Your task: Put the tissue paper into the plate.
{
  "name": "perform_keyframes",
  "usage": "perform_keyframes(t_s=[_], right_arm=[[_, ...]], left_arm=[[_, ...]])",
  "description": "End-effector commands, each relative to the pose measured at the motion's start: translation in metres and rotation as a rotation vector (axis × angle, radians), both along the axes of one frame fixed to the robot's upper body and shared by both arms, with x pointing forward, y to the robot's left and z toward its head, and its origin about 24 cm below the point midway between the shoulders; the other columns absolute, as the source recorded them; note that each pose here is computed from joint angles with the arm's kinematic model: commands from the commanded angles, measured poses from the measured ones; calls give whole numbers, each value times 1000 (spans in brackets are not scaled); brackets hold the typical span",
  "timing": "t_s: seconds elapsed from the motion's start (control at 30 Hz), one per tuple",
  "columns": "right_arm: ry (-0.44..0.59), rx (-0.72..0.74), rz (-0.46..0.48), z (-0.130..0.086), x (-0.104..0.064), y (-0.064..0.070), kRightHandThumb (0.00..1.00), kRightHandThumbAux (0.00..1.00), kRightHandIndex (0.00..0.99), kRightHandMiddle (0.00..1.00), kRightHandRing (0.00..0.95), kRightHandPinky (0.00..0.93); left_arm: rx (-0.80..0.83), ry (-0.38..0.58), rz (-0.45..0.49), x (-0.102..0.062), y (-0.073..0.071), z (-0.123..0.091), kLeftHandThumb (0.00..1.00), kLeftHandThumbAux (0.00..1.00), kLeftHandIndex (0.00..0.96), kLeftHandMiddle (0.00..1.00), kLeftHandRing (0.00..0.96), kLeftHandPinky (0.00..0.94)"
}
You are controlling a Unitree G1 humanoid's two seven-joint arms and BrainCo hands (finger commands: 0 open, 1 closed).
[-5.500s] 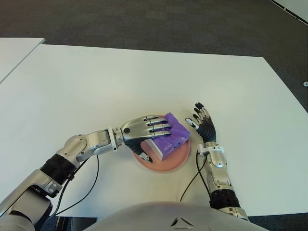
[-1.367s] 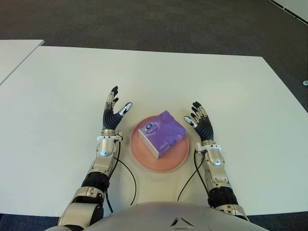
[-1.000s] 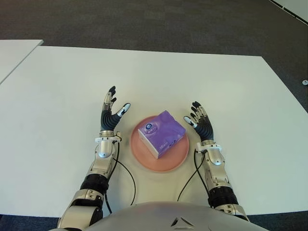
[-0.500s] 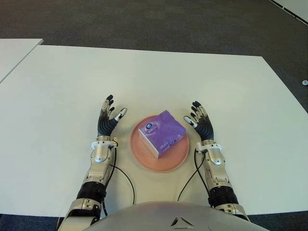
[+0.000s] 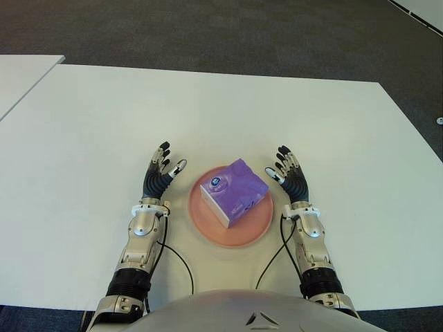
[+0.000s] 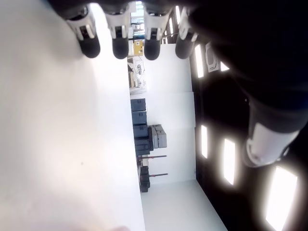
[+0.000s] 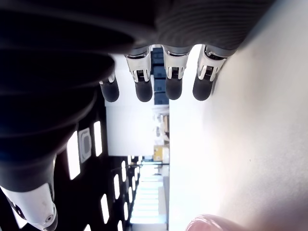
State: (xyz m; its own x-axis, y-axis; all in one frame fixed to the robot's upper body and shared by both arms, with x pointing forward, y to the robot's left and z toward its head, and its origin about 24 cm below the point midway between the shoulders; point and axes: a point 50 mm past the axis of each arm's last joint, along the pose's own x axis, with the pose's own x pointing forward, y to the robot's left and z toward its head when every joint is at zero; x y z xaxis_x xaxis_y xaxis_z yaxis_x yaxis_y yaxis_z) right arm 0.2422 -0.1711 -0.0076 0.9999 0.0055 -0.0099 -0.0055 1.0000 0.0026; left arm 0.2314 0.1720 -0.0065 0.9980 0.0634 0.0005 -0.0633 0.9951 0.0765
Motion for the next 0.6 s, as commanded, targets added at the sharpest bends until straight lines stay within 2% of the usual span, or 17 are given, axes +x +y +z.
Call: perform_keyframes(t_s=[0.03, 0.6], right_arm=[[143, 27, -24, -28, -19, -2, 2, 712, 0, 0, 0, 0], [135, 30, -21, -28, -19, -1, 0, 721, 0, 0, 0, 0]], left_arm=[[-4, 59, -23, -6, -1, -6, 0, 574, 0, 0, 0, 0], [-3, 65, -21, -8, 0, -4, 0, 574, 0, 0, 0, 0]])
